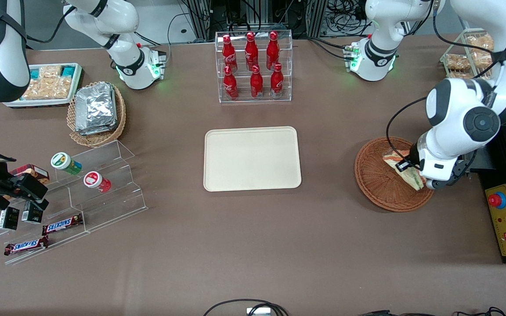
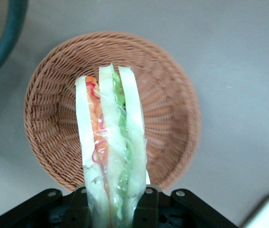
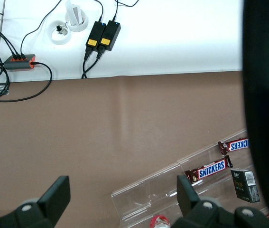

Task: Place sandwich from basket to tray
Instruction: 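Lift the sandwich out of the basket with the left gripper, then carry the held sandwich over the cream tray with the left gripper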

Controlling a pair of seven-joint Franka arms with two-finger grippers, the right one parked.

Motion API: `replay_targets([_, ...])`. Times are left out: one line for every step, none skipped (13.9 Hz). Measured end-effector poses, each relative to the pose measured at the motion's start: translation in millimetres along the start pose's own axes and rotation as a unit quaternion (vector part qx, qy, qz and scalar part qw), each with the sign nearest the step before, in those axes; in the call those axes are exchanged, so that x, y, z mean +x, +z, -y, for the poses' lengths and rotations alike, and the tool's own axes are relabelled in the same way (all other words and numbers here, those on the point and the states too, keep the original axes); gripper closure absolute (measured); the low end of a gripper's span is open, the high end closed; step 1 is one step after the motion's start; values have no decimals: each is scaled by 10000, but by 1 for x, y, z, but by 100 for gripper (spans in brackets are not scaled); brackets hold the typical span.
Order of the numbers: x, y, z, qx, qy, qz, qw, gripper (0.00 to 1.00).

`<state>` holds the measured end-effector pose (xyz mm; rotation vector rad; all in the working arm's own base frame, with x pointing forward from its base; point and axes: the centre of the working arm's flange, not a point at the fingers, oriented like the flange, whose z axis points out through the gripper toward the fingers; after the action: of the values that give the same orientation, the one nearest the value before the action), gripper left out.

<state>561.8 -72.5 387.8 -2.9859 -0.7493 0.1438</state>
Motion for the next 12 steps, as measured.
replay_targets([-6,-16,-16,-25,148,-55,9999,80])
replay_targets([-17,-27,-34,-53,338,-111,9994,80])
replay_targets([-31,-33,-54,-56,577,-175,9982,80])
replay_targets([-48,-34,-74,20,862,-260,9959,80])
replay_targets([-67,-31,-94,129,1161,-339,9926,80])
replay_targets([-87,-27,-113,204,1440,-382,9886,80])
replay_targets([-106,-20,-132,244,1695,-406,9844,80])
replay_targets([-125,-13,-150,286,1934,-441,9797,80])
replay_targets([-144,-6,-166,365,2173,-501,9741,80])
replay_targets([-159,2,-178,465,2367,-558,9689,80])
replay_targets([-172,10,-188,529,2517,-576,9646,80])
replay_targets([-181,17,-196,536,2630,-582,9615,80])
